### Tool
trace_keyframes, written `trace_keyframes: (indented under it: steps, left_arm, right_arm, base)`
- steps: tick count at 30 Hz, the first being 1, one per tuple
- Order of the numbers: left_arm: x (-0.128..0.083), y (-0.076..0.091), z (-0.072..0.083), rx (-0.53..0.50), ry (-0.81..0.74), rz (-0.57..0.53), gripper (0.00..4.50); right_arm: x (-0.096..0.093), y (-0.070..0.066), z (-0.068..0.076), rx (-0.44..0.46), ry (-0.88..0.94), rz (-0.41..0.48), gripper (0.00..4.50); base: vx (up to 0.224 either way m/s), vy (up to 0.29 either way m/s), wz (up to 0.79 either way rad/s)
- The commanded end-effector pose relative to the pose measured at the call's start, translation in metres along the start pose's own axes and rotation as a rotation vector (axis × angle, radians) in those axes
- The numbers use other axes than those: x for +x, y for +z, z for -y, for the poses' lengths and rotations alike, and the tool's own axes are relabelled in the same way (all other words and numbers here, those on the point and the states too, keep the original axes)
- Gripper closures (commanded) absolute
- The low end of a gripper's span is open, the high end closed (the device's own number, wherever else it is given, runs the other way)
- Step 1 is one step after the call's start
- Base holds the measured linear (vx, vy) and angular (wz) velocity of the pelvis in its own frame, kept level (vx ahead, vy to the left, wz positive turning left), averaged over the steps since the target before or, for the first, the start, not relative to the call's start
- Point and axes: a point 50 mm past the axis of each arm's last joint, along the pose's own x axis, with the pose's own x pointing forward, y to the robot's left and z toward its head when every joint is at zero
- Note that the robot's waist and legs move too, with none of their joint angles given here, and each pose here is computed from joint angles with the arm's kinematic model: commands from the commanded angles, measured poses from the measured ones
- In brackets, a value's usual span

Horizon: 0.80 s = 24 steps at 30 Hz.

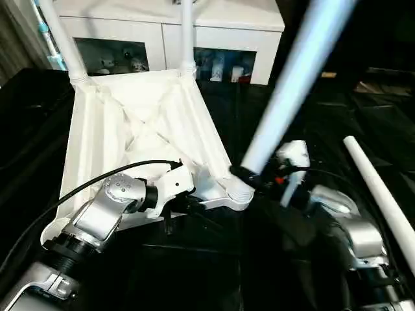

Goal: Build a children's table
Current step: Insert table leg to table base

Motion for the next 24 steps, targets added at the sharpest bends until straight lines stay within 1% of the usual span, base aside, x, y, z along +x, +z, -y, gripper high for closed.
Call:
trace_keyframes:
  steps: [1, 6, 9, 10, 11, 12, 17, 24]
  left_arm:
    - [0.0, -0.006, 0.006, 0.003, -0.055, -0.037, 4.5]
    - [0.0, -0.006, 0.006, 0.003, -0.057, -0.037, 4.5]
    - [0.0, -0.006, 0.005, 0.007, -0.057, -0.042, 4.5]
    - [-0.001, -0.006, 0.005, 0.008, -0.057, -0.042, 4.5]
    - [-0.001, -0.006, 0.004, 0.01, -0.056, -0.044, 4.5]
    - [-0.001, -0.006, 0.004, 0.01, -0.056, -0.044, 4.5]
    - [-0.002, -0.006, 0.004, 0.012, -0.056, -0.053, 4.5]
    - [-0.002, -0.006, 0.004, 0.011, -0.061, -0.054, 4.5]
  right_arm:
    - [-0.033, -0.063, 0.014, 0.159, -0.153, -0.305, 2.66]
    - [-0.038, -0.068, 0.014, 0.17, -0.153, -0.33, 2.66]
    - [-0.04, -0.077, 0.006, 0.109, -0.11, -0.409, 2.66]
    - [-0.04, -0.078, 0.005, 0.094, -0.102, -0.422, 2.66]
    - [-0.039, -0.08, 0.002, 0.058, -0.08, -0.452, 2.66]
    - [-0.039, -0.08, 0.002, 0.058, -0.08, -0.452, 2.66]
    - [-0.035, -0.082, -0.001, -0.028, -0.035, -0.523, 2.66]
    - [-0.028, -0.091, -0.002, -0.04, -0.001, -0.605, 2.66]
  base:
    - [0.0, 0.0, 0.0]
    - [0.0, 0.0, 0.0]
    - [0.0, 0.0, 0.0]
    - [0.0, 0.0, 0.0]
    - [0.0, 0.0, 0.0]
    - [0.0, 0.0, 0.0]
    - [0.0, 0.0, 0.0]
    - [0.0, 0.0, 0.0]
